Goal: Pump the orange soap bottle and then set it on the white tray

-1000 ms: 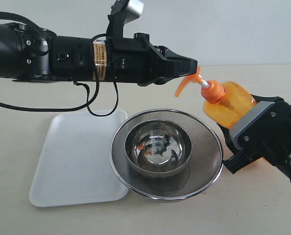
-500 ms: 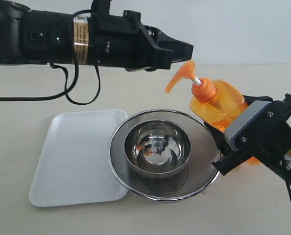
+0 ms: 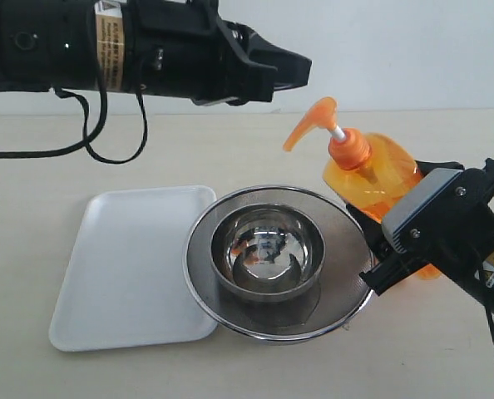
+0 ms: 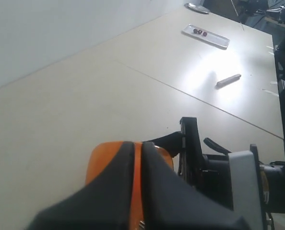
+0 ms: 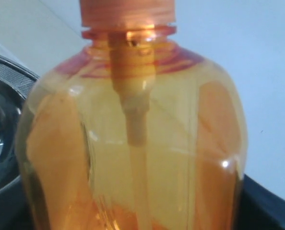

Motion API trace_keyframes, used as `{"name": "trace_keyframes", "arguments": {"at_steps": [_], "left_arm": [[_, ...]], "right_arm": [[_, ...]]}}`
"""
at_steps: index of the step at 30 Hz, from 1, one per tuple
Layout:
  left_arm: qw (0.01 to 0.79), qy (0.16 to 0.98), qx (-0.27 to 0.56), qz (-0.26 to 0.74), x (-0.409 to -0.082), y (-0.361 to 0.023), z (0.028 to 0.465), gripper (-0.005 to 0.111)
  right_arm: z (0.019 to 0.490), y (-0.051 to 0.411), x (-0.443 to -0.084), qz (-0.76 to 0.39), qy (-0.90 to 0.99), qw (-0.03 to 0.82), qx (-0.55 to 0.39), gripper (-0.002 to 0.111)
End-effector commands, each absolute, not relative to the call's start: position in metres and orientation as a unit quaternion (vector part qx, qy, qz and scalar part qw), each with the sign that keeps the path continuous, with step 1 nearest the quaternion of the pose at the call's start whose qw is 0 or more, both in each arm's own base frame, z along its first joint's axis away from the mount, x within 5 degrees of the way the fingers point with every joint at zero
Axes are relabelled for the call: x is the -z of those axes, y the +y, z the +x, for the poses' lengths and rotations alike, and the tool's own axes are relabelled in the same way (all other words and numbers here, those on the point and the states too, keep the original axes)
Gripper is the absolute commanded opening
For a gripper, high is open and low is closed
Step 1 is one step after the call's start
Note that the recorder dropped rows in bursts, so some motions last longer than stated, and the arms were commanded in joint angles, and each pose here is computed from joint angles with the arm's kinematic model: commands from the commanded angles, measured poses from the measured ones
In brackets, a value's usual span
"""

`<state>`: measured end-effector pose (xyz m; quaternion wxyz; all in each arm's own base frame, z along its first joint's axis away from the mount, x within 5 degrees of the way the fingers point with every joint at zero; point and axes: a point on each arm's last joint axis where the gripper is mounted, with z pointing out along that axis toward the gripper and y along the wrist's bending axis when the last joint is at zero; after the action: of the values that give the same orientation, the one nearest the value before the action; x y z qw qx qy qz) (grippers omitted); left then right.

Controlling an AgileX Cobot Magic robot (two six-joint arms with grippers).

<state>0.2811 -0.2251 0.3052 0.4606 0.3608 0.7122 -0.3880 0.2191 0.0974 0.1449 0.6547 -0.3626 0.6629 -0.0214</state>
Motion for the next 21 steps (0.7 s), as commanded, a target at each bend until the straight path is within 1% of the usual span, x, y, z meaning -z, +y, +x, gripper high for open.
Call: {"name": "trace_keyframes", "arguments": {"at_steps": [1,7,21], "left_arm": [[0.43,0.722,0.411,0.352,-0.285,-0.234,0.286,0.005],[0.427,0.716,0.423,0.356,-0.269,-0.249,0.288,0.005],[0.402,0.731,0.417,0.362,-0.245,-0.256,0.292,0.005]], "right_arm": [[0.219,0.098,-0.147,-0.358,0.66,0.66,0.017,0.0],[0.219,0.098,-0.147,-0.358,0.66,0.66,0.017,0.0],[0.218,0.101,-0.147,-0.371,0.654,0.66,0.005,0.0]]}}
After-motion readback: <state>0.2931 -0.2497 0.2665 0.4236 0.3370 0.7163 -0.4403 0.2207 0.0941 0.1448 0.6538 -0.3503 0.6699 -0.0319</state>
